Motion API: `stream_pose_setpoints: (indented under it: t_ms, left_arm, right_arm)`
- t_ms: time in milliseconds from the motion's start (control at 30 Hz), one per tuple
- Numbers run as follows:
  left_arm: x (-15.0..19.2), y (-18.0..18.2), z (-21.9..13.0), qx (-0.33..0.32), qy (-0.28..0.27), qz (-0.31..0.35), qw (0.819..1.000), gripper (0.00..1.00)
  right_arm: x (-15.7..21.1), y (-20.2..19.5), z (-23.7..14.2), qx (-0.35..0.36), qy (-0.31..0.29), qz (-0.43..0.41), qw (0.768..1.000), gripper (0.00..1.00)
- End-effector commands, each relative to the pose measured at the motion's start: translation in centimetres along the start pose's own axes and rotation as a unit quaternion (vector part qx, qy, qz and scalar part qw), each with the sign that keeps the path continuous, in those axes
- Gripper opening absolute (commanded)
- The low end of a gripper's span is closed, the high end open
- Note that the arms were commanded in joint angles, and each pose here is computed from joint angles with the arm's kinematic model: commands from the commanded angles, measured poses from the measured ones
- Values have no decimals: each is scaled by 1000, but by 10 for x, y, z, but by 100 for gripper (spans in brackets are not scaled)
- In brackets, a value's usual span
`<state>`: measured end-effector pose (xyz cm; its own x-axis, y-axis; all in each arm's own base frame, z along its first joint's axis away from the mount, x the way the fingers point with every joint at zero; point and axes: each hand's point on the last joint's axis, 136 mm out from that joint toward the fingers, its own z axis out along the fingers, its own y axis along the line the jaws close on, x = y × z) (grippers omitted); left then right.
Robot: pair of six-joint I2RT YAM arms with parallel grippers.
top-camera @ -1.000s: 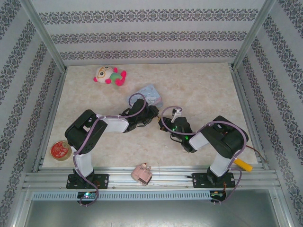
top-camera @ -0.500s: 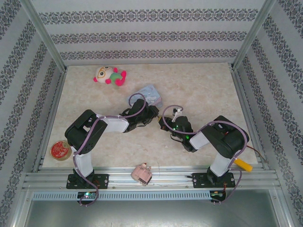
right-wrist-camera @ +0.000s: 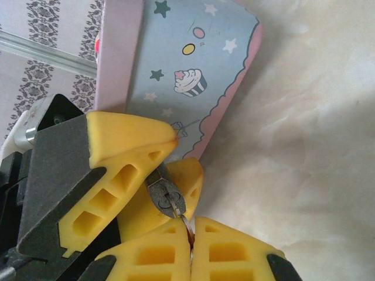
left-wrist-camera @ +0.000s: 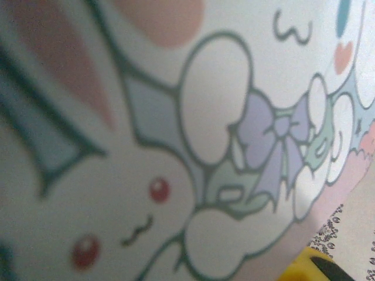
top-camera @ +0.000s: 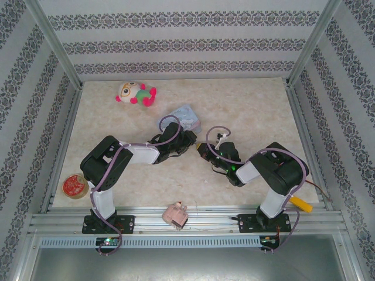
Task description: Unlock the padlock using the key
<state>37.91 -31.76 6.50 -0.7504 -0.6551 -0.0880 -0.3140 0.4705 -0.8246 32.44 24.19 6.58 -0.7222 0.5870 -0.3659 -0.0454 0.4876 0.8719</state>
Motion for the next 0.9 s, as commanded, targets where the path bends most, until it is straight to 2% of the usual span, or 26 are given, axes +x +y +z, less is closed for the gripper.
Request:
stream_pose_setpoints:
  t_ms: [0,300,867]
  left_arm:
    - [42,58,5,-78,91,-71,990,0]
    - [42,56,6,-75,94,-69,990,0]
    - [44,55,2,-79,100,-63,990,0]
  right_arm:
    - [-20,6,8,-8,-31,25,999,0]
    - [-23,13,11,-19,-26,55,998,0]
    - [-26,1,12,-7,-25,111,994,0]
